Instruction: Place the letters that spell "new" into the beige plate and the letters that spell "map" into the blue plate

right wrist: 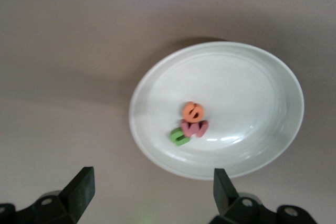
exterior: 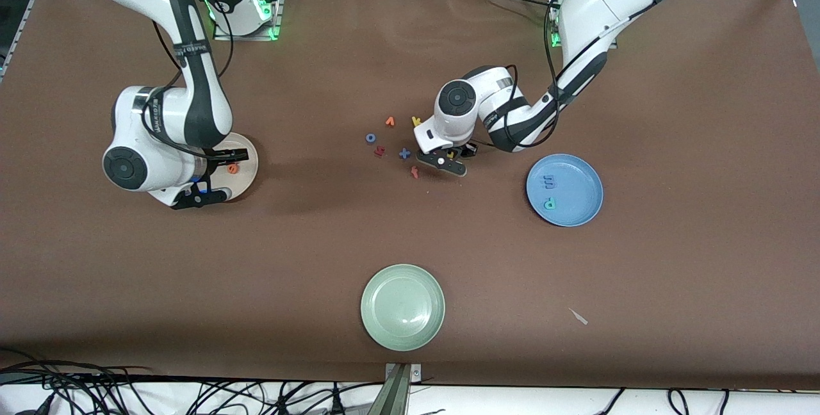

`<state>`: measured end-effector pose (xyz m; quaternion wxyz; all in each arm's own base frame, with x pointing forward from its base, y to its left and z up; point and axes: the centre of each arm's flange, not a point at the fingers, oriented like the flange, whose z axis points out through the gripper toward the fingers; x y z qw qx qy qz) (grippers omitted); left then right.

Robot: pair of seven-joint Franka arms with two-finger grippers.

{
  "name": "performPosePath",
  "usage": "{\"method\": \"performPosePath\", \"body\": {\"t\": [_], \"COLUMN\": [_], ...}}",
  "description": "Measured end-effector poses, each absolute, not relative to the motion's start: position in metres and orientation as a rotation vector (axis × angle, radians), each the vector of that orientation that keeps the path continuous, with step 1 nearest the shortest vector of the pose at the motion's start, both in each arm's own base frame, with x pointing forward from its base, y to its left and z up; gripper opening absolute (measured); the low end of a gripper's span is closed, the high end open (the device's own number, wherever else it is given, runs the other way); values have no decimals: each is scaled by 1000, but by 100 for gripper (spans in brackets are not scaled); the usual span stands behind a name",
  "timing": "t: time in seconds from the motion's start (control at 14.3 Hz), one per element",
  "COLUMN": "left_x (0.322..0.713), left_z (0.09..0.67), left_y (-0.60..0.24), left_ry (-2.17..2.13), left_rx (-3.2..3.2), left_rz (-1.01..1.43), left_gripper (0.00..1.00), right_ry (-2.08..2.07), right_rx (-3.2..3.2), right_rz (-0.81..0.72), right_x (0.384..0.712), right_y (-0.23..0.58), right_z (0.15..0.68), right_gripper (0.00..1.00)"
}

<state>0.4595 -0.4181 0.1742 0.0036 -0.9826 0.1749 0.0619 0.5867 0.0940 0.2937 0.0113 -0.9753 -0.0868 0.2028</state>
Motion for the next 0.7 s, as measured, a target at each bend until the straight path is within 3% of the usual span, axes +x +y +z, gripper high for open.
{"method": "performPosePath", "body": {"t": [0.42, 0.7], "left_x": [498, 533], "left_z": [232, 274], "left_y": [-381, -312], "left_ry": [558, 742], "left_rx": [-3014, -2987], "left_rz": [200, 297], "left_gripper": [28, 28], "right_ry": [-342, -386], "right_rx": [-3019, -3051], "right_rz": [681, 668], "right_x": [604, 610], "right_y": [117, 121], "right_z": [374, 429], "right_gripper": [100, 100]}}
